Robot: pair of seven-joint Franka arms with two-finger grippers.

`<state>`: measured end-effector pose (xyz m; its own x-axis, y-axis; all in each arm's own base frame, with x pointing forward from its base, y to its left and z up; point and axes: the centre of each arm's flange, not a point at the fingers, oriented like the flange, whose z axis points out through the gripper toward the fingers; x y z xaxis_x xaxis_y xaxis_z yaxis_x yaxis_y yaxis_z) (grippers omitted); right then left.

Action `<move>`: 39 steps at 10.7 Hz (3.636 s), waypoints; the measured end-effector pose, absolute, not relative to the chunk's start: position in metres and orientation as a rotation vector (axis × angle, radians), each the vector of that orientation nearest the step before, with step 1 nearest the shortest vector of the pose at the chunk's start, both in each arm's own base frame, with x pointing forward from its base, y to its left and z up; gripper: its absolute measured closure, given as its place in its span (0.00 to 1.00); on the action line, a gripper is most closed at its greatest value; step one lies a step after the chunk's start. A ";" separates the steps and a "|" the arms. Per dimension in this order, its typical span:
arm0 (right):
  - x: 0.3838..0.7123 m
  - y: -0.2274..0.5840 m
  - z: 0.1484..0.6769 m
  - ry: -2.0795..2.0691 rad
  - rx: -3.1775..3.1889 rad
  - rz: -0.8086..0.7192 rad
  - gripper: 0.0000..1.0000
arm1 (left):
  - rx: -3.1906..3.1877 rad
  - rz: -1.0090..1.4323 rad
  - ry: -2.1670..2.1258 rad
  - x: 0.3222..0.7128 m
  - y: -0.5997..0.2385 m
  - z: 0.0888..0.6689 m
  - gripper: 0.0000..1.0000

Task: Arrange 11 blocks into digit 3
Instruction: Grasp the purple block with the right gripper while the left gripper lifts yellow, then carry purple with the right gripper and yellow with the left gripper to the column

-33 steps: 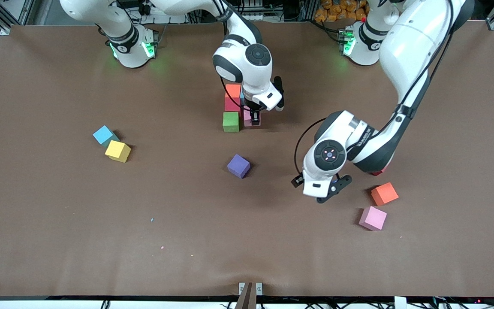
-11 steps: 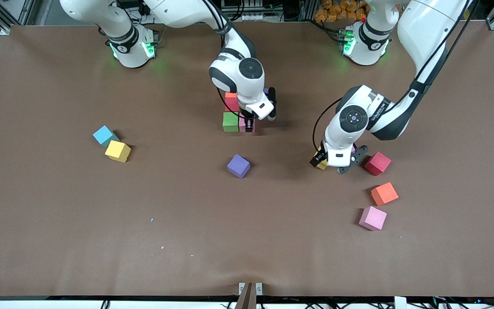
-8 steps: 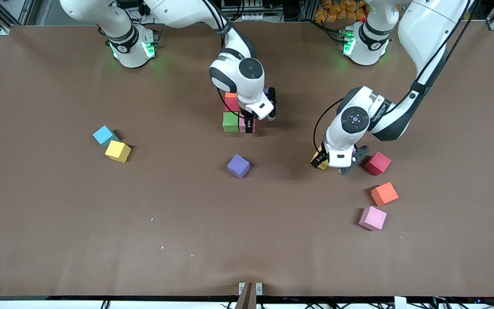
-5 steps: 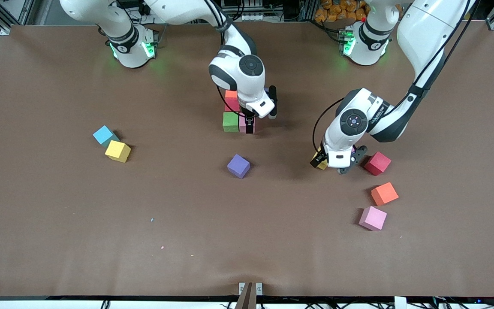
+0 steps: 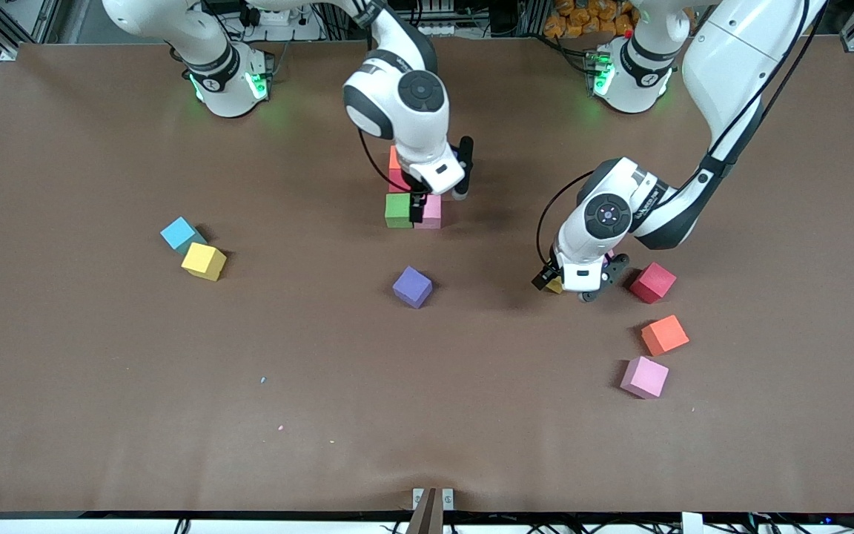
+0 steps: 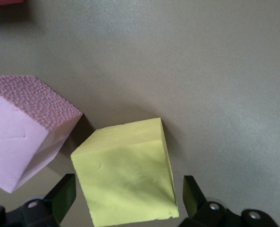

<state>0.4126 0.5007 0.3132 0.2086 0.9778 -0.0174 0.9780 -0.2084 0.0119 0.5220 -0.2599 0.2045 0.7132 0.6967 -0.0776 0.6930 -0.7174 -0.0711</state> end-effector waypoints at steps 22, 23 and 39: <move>0.535 0.487 0.200 1.436 2.793 0.171 0.01 | -2.756 0.160 -1.515 0.512 -0.308 0.227 0.38; 0.536 0.486 0.199 1.435 2.793 0.174 0.14 | -2.730 0.171 -1.559 0.505 -0.319 0.231 0.38; 0.477 0.450 0.227 0.228 3.155 0.110 0.45 | -2.319 0.254 -2.050 0.411 -0.429 0.228 0.38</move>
<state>0.4773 0.4501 0.2274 0.9872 0.1431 0.0711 0.1447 -0.9893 -0.0185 0.4111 -0.4289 0.2283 0.1155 0.9885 -0.0981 0.9825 -0.1282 -0.1350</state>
